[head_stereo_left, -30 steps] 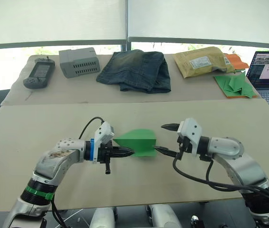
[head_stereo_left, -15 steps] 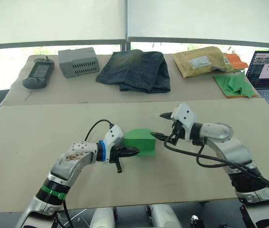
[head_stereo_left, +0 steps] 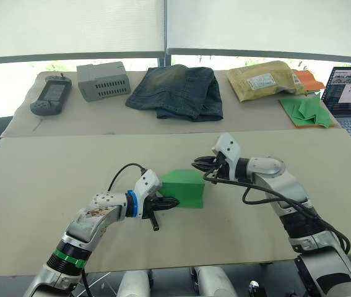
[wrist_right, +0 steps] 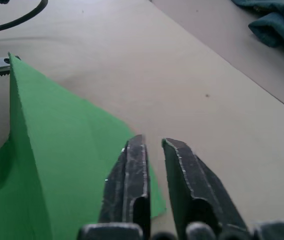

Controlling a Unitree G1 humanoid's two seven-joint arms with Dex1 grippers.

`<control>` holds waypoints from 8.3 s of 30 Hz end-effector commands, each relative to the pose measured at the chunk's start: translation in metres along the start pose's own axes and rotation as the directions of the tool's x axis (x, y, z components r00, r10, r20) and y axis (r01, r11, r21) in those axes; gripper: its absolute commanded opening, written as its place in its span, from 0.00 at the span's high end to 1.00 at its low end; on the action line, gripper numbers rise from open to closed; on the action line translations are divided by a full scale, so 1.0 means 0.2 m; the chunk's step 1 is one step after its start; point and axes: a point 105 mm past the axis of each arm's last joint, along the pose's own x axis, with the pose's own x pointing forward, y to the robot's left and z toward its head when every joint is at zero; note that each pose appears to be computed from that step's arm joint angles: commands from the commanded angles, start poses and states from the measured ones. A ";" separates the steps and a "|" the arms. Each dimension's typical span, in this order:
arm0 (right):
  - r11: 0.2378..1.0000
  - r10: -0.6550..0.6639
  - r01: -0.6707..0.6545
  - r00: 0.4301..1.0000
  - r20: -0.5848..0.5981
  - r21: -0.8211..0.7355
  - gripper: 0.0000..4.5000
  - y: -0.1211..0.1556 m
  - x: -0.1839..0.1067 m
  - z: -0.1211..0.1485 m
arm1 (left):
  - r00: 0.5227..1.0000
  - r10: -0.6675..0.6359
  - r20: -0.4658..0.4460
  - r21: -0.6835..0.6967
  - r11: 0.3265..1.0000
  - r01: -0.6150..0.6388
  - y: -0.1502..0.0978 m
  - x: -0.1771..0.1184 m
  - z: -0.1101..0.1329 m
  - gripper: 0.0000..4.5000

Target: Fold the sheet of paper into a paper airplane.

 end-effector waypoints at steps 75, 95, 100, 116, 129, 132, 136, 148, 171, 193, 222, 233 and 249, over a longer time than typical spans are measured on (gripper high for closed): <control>0.965 -0.013 0.030 0.998 -0.067 0.259 0.99 0.09 -0.29 -0.16 | 0.993 -0.059 -0.098 0.065 0.996 0.066 -0.04 -0.09 -0.07 1.00; 0.715 0.074 -0.074 0.997 0.030 0.695 0.57 0.13 -0.24 -0.22 | 0.995 -0.048 -0.087 0.065 0.996 0.054 -0.04 -0.10 -0.06 1.00; 0.672 0.095 -0.104 0.994 0.054 0.733 0.57 0.18 -0.21 -0.24 | 0.995 -0.046 -0.087 0.063 0.997 0.052 -0.04 -0.10 -0.06 1.00; 0.677 0.147 -0.227 0.974 0.173 0.700 1.00 0.25 -0.18 -0.14 | 0.995 -0.043 -0.090 0.066 0.997 0.049 -0.03 -0.11 -0.06 1.00; 0.978 0.193 -0.186 0.978 0.076 -0.092 1.00 0.37 -0.19 -0.07 | 0.994 -0.052 -0.098 0.069 0.996 0.059 -0.02 -0.12 -0.06 1.00; 0.949 0.221 -0.199 0.973 0.067 -0.244 1.00 0.43 -0.18 -0.08 | 0.994 -0.052 -0.098 0.072 0.996 0.060 -0.01 -0.11 -0.06 1.00; 0.932 0.251 -0.222 0.965 0.070 -0.287 1.00 0.48 -0.19 -0.09 | 0.994 -0.051 -0.097 0.074 0.996 0.058 -0.01 -0.11 -0.06 1.00; 0.875 0.202 -0.200 0.978 -0.044 -0.440 1.00 0.46 -0.16 -0.28 | 0.998 -0.047 -0.039 0.031 0.998 0.048 0.02 -0.15 0.01 1.00; 0.858 0.188 -0.188 0.981 -0.049 -0.479 1.00 0.47 -0.16 -0.29 | 0.997 -0.017 -0.070 0.129 0.991 0.026 0.06 0.02 -0.04 1.00; 0.996 0.044 -0.038 0.996 0.073 -0.081 0.82 0.36 -0.10 -0.08 | 0.997 -0.026 -0.068 0.123 0.992 0.034 0.04 0.01 -0.05 1.00; 0.997 -0.040 0.036 0.997 0.060 0.066 1.00 0.30 -0.33 -0.16 | 0.998 -0.038 -0.043 0.134 0.990 0.044 0.04 -0.03 -0.05 1.00; 0.992 0.114 -0.115 0.993 -0.020 -0.048 1.00 0.35 -0.12 -0.10 | 0.999 -0.037 -0.003 0.122 0.992 0.037 0.03 -0.03 0.00 1.00; 0.974 0.227 -0.227 0.968 -0.103 0.011 1.00 0.41 -0.05 -0.23 | 1.000 0.024 -0.001 0.121 0.992 -0.024 0.04 -0.13 -0.02 1.00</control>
